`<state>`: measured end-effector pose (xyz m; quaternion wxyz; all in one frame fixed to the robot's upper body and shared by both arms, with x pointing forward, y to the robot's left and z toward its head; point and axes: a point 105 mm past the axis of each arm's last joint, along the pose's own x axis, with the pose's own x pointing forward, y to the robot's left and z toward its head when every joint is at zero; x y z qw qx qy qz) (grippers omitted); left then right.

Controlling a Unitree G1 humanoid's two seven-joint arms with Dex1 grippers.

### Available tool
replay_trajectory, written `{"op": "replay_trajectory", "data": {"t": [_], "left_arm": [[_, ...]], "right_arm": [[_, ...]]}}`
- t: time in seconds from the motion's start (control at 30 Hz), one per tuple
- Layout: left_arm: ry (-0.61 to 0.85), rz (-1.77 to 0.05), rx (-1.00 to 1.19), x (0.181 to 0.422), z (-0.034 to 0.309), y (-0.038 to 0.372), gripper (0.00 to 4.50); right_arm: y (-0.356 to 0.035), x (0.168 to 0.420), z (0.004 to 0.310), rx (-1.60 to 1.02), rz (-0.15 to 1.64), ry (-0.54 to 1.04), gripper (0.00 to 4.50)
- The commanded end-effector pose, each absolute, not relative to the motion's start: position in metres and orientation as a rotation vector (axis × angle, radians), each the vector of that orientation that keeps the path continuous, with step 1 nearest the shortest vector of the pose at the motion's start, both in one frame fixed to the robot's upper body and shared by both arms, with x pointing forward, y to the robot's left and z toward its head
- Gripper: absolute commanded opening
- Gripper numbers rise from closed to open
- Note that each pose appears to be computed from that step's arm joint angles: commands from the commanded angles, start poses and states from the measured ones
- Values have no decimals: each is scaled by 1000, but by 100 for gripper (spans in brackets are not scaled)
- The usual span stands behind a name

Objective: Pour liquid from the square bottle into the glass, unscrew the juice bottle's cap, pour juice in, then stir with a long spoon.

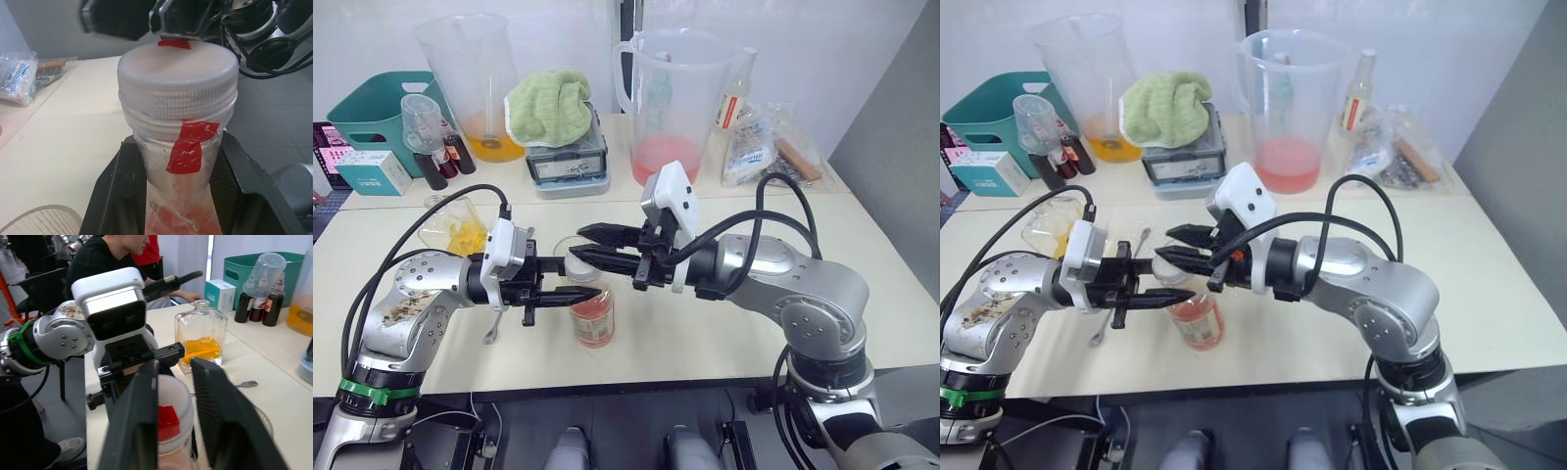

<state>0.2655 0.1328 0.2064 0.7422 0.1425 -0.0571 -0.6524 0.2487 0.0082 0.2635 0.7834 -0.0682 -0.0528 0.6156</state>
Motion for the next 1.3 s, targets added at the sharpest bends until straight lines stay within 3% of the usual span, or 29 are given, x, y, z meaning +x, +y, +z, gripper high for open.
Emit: {"op": "replay_trajectory", "data": {"t": [0.03,0.1,0.47,0.8,1.1,1.3], "left_arm": [[-30,-1420,318,266,190,139,127],[-28,-1418,320,266,190,140,127],[-23,-1415,321,267,190,140,127],[-18,-1416,318,265,189,140,127],[-18,-1412,319,265,191,141,127],[-13,-1410,320,264,191,141,127]], "right_arm": [[7,248,269,-162,1350,-133,28],[6,245,270,-159,1374,-140,75],[8,242,262,-228,1414,-104,445],[11,248,262,-215,1361,-115,445],[14,248,260,-222,1368,-116,168],[15,249,264,-228,1372,-143,167]]}}
